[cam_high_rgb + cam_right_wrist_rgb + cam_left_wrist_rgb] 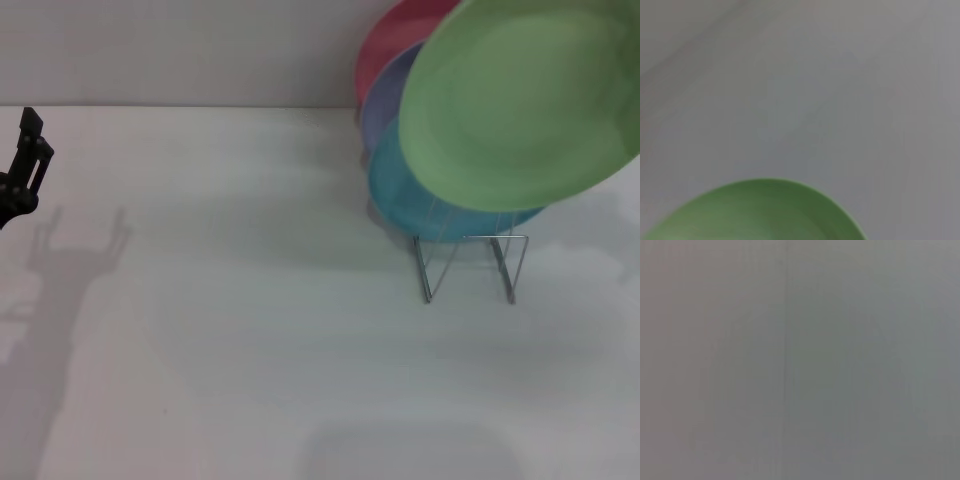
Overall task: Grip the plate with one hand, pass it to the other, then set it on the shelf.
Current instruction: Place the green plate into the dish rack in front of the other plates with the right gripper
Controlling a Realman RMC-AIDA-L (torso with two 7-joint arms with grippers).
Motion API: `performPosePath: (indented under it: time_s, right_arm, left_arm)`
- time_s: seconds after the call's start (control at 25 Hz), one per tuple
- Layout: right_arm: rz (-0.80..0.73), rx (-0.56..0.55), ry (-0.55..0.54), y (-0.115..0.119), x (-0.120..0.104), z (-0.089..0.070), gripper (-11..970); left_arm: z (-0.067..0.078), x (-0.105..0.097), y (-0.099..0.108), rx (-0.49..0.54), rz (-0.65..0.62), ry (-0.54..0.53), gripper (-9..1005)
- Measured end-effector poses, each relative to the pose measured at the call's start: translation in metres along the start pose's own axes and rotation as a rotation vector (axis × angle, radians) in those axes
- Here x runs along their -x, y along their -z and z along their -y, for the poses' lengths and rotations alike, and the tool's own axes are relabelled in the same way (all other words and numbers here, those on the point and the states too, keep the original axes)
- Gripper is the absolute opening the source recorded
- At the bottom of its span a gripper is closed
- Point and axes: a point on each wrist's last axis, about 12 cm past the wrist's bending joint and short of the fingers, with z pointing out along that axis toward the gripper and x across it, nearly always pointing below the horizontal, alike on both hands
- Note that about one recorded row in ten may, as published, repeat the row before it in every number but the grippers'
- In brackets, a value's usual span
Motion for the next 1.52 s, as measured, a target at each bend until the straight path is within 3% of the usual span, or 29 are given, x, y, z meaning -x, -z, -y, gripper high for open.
performPosePath:
  time_s: [0.6, 1.52]
  right_arm:
    - [-0.054, 0.061, 0.094, -0.010, -0.012, -0.006, 11]
    - [-0.104, 0.109, 0.082, -0.011, -0.020, -0.019, 11]
  left_arm:
    - [0.002, -0.003, 0.000, -0.014, -0.023, -0.003, 813]
    - [0.007, -0.005, -0.001, -0.037, -0.035, 0.015, 813]
